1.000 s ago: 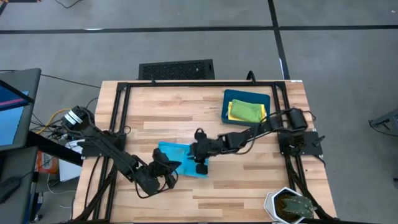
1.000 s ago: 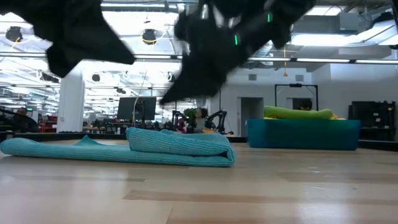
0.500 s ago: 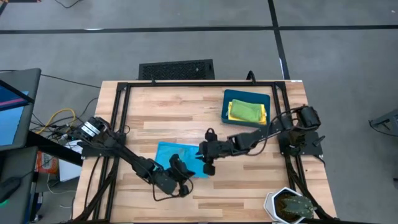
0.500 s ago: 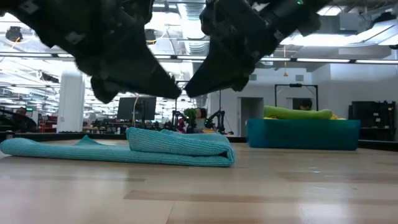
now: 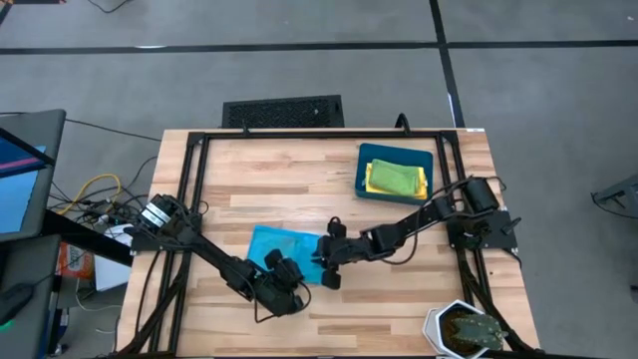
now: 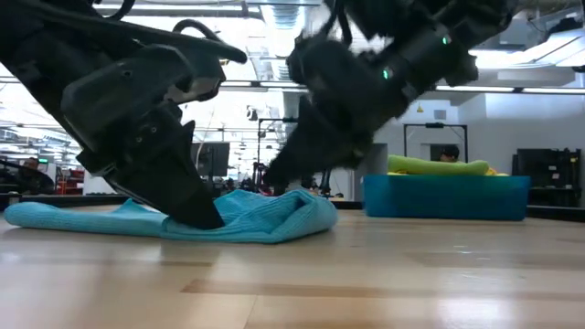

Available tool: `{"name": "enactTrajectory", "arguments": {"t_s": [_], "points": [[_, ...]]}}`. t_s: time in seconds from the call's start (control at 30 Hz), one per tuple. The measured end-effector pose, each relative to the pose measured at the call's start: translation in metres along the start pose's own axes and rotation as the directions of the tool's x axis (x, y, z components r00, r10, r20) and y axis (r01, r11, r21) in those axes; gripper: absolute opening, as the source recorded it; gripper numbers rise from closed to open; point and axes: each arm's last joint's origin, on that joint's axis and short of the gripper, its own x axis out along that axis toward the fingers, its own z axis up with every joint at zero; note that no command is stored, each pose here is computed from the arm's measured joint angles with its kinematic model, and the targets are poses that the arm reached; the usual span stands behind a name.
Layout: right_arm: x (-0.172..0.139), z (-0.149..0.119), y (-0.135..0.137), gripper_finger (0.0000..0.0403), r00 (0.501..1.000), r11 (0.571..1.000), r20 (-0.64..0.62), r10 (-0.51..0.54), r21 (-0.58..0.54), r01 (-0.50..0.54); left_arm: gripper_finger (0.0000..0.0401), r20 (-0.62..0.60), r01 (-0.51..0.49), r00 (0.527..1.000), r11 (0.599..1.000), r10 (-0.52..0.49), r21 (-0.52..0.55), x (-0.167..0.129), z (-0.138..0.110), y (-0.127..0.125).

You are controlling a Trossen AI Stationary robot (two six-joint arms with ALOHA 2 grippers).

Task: Fold microfiber towels
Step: Fold the blue microfiber cloth

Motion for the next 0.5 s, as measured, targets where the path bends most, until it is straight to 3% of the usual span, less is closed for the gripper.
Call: {"name": "enactTrajectory", "arguments": {"t_s": [0.2,0.5], "points": [[-0.001,0.016,-0.009,0.0102,0.994,1.000,0.107,-0.003,-0.006,0.003,0.0000,-0.009,0.015,1.000,1.000,-0.015,-0.001,0.000,0.000,-0.001],[0.037,-0.015,-0.034,0.0102,0.998,0.998,0.004,-0.069,0.003,0.069,0.0000,-0.020,0.022,1.000,1.000,-0.021,0.008,0.000,0.000,-0.001]]}}
